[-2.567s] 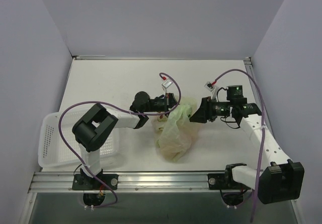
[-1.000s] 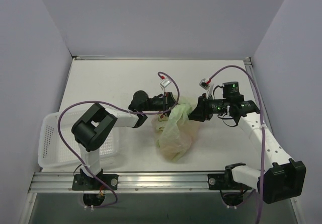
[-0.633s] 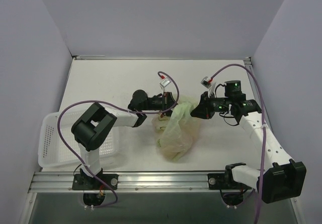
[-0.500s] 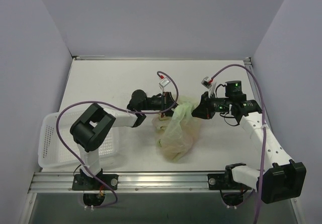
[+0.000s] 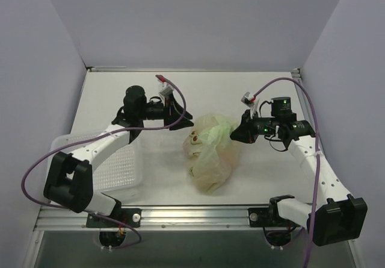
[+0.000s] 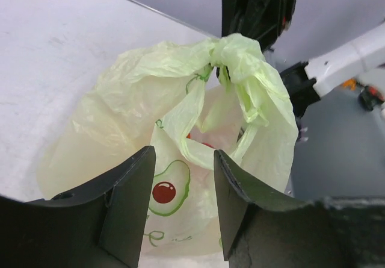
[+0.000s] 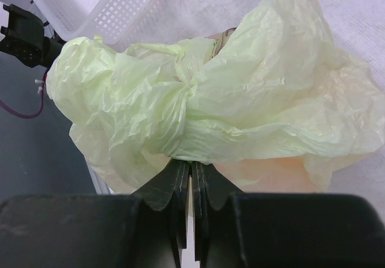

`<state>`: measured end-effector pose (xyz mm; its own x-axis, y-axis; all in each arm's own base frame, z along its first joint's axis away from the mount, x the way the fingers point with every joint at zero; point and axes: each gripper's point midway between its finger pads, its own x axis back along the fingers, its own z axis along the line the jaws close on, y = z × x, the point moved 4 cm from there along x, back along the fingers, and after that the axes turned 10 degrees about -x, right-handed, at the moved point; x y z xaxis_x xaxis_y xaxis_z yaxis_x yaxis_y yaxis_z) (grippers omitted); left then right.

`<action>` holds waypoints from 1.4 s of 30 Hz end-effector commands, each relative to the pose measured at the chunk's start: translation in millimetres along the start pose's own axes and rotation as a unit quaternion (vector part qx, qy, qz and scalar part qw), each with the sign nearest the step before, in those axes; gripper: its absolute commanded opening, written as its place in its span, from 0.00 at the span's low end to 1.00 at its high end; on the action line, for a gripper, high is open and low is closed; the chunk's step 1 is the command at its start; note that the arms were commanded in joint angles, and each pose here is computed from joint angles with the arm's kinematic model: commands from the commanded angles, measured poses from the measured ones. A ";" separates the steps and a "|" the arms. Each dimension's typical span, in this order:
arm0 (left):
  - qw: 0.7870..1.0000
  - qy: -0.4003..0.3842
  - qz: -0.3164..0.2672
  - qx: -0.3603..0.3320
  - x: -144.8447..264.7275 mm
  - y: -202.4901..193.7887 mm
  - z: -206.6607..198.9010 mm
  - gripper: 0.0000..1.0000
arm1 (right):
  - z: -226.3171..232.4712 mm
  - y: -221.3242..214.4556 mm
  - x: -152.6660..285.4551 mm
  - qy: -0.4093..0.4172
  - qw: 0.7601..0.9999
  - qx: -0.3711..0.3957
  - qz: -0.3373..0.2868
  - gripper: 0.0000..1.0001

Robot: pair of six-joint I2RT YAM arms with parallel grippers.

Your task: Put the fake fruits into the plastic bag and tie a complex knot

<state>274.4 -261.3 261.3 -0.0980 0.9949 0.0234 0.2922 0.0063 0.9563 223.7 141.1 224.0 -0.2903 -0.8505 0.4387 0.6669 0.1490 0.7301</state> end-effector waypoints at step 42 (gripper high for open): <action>0.934 0.051 0.177 -0.306 6.1 -16.4 -24.8 0.00 | -11.0 5.3 33.7 -0.027 0.999 0.035 0.000 0.00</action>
<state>240.3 -275.3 246.5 -0.1357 0.9222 0.3621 -0.2638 -0.3859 0.8840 228.5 119.4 222.8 -0.2982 -0.8321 0.4676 0.6667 0.1690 0.7259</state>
